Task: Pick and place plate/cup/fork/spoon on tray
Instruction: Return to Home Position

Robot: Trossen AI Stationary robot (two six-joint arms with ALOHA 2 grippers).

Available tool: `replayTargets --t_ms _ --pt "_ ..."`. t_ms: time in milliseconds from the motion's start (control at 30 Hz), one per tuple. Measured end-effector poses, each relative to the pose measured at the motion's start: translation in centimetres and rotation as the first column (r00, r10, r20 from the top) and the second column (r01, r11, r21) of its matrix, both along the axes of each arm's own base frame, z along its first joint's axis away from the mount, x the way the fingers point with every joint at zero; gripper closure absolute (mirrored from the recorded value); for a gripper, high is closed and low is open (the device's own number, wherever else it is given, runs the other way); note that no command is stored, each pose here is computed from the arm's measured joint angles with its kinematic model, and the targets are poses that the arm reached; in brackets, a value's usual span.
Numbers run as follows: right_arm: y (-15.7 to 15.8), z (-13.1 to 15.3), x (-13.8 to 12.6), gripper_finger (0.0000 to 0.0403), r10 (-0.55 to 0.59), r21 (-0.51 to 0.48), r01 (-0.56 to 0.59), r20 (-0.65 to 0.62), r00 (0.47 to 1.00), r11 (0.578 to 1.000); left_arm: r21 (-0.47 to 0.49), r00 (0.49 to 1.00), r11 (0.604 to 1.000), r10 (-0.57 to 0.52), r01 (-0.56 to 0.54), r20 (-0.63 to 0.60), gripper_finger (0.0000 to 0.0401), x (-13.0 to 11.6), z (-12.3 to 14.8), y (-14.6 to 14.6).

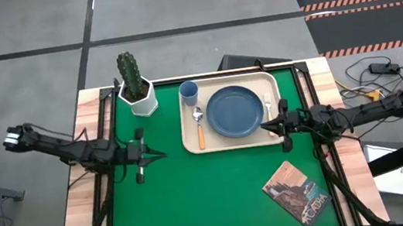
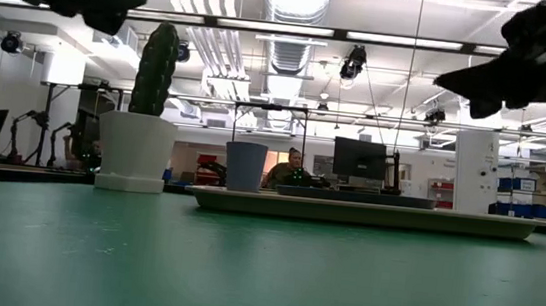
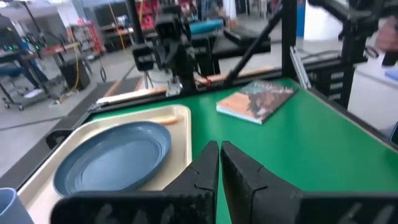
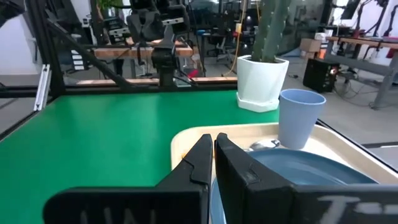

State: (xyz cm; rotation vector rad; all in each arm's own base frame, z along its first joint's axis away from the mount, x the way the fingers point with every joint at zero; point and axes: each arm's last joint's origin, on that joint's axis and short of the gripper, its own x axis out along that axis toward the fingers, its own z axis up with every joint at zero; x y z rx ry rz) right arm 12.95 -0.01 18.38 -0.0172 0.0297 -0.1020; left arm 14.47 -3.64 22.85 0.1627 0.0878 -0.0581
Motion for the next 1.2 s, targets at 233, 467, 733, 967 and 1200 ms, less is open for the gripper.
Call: replayTargets --t_ms 233,467,733,967,1200 --pt "0.0 -0.6 -1.4 0.0394 0.009 -0.04 -0.004 0.113 0.994 0.999 -0.029 0.995 1.0 0.001 0.001 0.095 0.0401 -2.1 -1.3 0.6" --pt "0.1 0.2 -2.2 0.0394 0.065 -0.105 -0.046 0.185 0.98 0.993 -0.046 0.988 0.999 0.003 0.004 0.157 0.0401 -3.5 -2.6 1.0" --pt "0.2 0.8 -2.8 0.0394 0.09 -0.152 -0.053 0.252 0.964 0.987 -0.068 0.976 0.998 0.007 0.008 0.218 0.0401 -4.4 -3.1 1.3" --pt "0.2 0.9 -3.2 0.0394 0.109 -0.215 -0.051 0.269 0.957 0.975 -0.109 0.979 0.994 0.01 0.012 0.205 0.0401 -4.5 -4.9 1.3" --pt "0.2 1.0 -3.7 0.0394 0.112 -0.27 -0.031 0.288 0.951 0.962 -0.187 0.982 0.982 0.017 0.019 0.187 0.0401 -4.5 -5.1 1.3"
